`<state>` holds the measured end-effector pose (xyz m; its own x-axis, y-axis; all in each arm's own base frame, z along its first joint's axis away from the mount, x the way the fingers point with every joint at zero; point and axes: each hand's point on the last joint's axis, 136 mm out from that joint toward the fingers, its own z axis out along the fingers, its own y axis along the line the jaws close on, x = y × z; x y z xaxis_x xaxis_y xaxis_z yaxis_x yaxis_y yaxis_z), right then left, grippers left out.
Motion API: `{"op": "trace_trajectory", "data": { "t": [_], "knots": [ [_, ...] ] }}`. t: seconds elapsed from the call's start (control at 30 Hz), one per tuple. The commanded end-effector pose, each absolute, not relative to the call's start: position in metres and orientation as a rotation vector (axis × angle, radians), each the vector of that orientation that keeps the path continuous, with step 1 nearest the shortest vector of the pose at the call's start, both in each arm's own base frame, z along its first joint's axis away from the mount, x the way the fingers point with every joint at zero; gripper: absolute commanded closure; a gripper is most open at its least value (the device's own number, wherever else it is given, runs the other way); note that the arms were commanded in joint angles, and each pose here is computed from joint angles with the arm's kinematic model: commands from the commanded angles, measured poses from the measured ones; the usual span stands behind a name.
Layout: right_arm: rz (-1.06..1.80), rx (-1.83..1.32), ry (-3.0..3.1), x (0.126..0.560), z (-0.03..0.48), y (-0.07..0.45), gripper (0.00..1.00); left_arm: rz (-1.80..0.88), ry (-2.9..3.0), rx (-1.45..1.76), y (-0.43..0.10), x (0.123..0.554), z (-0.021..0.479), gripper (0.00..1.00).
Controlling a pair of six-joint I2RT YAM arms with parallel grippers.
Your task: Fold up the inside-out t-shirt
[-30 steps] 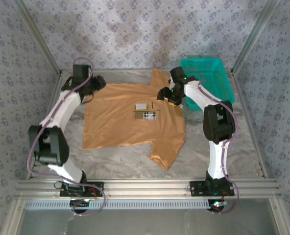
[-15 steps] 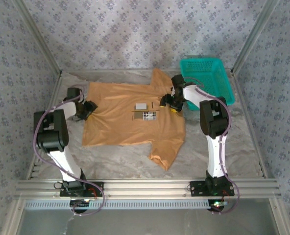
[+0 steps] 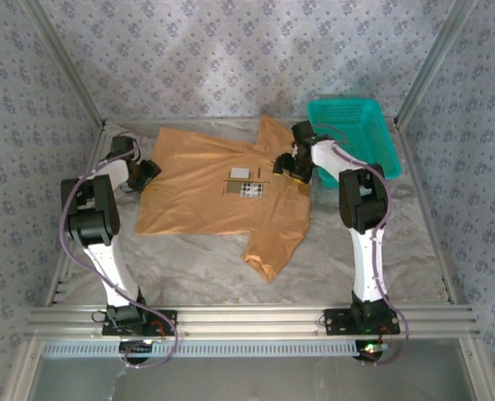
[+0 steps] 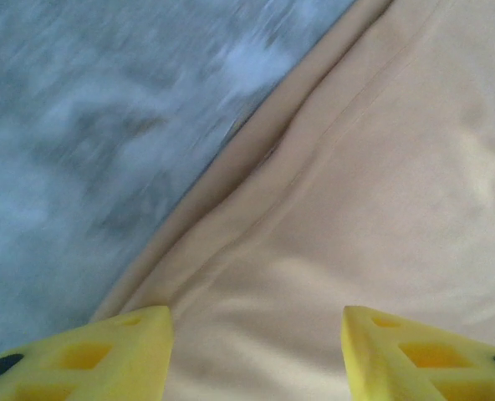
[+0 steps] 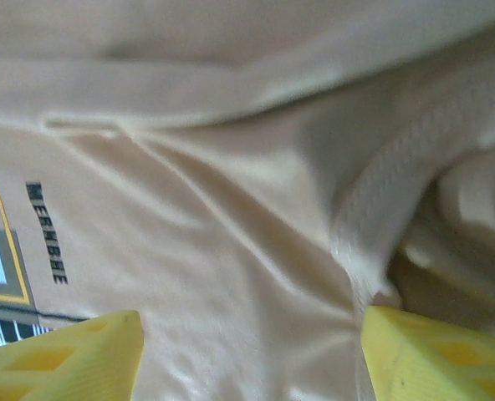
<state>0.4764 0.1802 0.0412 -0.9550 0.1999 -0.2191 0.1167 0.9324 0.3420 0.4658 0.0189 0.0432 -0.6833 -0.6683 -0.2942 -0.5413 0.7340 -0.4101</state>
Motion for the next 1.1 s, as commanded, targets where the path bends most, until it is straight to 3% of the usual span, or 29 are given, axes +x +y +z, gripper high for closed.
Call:
{"op": "trace_trajectory", "data": {
  "t": [0.0,0.2,0.47,0.7,1.07],
  "knots": [
    [0.424,0.144,2.844,0.445,0.077,0.181,0.28,-0.32,2.496,-0.844,0.015,0.433,0.088,0.44],
    [0.448,0.091,2.882,0.376,0.07,0.193,0.28,-0.541,2.52,-0.834,-0.027,0.388,0.074,0.43],
    [0.471,0.181,2.995,0.309,0.014,0.179,0.28,-0.577,2.546,-1.049,-0.008,0.332,0.024,0.43],
    [0.412,0.225,3.052,0.254,0.004,0.161,0.28,-0.553,2.536,-1.09,-0.008,0.29,0.032,0.43],
    [0.394,0.213,3.031,0.251,0.025,0.15,0.27,-0.47,2.514,-1.067,0.0,0.268,0.056,0.42]
  ]
}}
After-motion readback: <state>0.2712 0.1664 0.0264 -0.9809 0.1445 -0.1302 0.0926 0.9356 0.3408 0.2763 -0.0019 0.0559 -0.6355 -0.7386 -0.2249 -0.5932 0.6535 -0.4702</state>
